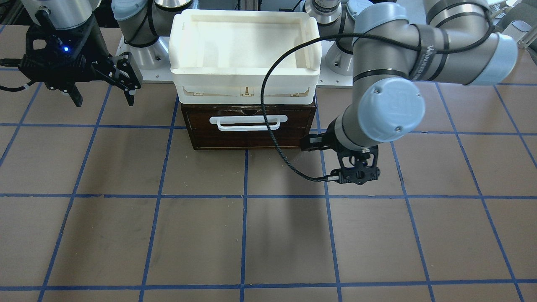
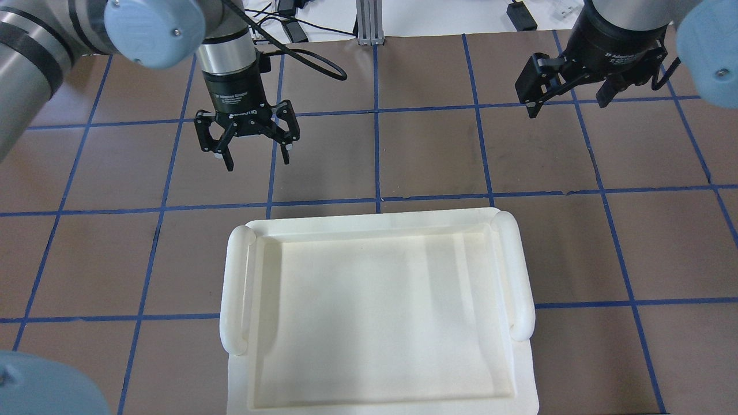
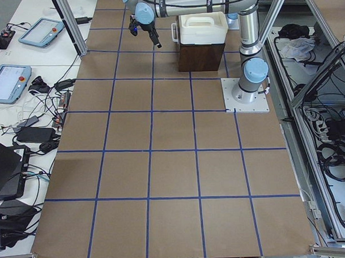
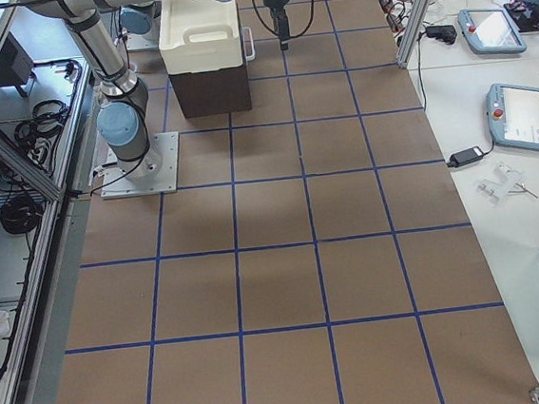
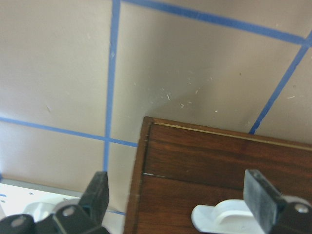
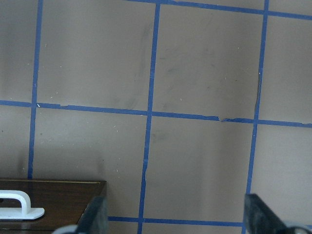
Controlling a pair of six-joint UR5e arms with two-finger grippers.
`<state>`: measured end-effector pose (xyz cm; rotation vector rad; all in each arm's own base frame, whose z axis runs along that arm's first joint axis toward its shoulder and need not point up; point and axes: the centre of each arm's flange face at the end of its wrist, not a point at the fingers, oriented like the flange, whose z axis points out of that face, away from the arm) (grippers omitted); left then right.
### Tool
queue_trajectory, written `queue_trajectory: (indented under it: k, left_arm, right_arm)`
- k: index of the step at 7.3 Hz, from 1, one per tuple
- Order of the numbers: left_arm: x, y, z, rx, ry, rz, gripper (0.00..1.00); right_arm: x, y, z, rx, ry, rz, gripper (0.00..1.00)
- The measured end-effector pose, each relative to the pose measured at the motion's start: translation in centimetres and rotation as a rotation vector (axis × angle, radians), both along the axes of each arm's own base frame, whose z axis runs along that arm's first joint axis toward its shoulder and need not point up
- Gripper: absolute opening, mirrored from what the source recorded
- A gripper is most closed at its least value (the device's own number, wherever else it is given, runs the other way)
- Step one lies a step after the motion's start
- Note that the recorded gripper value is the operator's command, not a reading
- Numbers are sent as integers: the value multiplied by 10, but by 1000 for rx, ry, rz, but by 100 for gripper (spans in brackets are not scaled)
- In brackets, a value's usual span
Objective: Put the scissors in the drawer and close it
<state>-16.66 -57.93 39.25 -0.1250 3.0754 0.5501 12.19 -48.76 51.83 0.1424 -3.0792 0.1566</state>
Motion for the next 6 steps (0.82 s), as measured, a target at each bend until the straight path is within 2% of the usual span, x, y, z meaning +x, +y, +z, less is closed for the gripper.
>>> queue_trajectory:
  k: [2, 4, 6]
  left_arm:
    - [29, 7, 53, -135, 16, -90, 100]
    - [32, 32, 105, -267, -5, -86, 100]
    - [34, 67, 132, -319, -36, -75, 100]
  right_arm:
    - [0, 1, -2, 11, -2, 0, 100]
    - [1, 7, -8, 72, -11, -3, 100]
    - [2, 11, -11, 108, -15, -6, 100]
